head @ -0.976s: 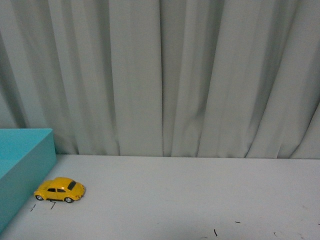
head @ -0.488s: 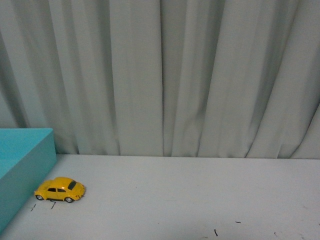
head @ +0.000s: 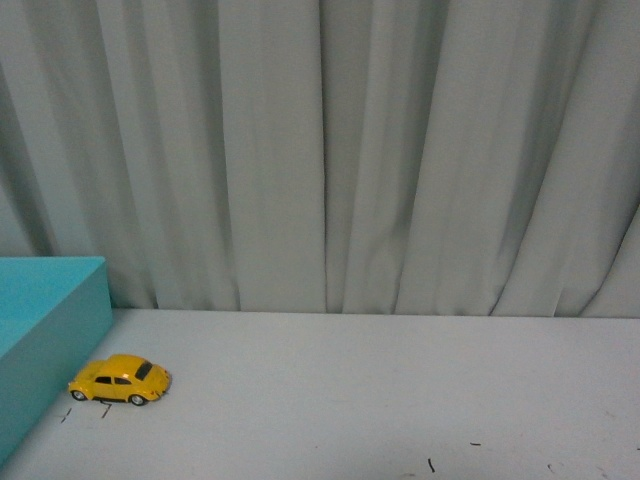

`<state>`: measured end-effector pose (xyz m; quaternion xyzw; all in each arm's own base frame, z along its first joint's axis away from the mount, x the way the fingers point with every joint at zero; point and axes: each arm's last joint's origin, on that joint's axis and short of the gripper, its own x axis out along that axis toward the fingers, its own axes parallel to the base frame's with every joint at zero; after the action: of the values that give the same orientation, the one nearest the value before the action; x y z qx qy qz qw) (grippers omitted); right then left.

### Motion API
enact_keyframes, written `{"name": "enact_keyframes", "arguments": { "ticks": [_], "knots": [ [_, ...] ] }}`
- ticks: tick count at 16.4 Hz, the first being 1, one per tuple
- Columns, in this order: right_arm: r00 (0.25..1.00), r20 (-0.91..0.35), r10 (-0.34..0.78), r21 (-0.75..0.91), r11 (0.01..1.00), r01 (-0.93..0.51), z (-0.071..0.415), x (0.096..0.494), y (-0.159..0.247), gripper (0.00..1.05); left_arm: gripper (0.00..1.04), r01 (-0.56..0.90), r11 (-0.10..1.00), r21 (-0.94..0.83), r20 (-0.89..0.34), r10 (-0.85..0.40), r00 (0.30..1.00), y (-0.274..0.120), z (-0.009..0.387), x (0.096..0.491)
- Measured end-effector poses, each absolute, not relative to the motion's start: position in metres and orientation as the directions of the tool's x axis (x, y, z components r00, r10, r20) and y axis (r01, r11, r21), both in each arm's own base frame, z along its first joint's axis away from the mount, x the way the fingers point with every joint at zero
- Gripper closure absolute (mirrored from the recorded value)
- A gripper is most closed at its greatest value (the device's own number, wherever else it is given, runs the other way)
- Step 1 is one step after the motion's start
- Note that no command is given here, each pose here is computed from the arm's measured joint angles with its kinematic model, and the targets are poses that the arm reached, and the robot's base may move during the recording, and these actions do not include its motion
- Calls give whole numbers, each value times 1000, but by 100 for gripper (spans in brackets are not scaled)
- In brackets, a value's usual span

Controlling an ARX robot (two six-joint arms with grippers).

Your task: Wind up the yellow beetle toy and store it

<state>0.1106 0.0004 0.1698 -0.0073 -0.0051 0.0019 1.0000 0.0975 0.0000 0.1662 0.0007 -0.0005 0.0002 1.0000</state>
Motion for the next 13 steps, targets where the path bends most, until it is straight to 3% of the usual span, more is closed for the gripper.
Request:
{"name": "enact_keyframes", "arguments": {
  "ticks": [4,5,8,9,13],
  "knots": [
    [999,-44,5,-15,1000,-6,163,101,0,103,7,-1,1000,1,1,1,1000,0,166,97],
    [1000,22,4,-14,1000,-4,169,97,0,103,7,0,1000,1,1,0,1000,0,166,97],
    [1000,5,3,-15,1000,-3,167,97,0,103,7,0,1000,1,1,0,1000,0,166,97],
    [1000,5,3,-15,1000,-3,167,97,0,98,7,-1,1000,1,1,1,1000,0,166,97],
    [1000,5,3,-15,1000,-3,167,97,0,50,7,0,1000,1,1,0,1000,0,166,97]
  ]
}}
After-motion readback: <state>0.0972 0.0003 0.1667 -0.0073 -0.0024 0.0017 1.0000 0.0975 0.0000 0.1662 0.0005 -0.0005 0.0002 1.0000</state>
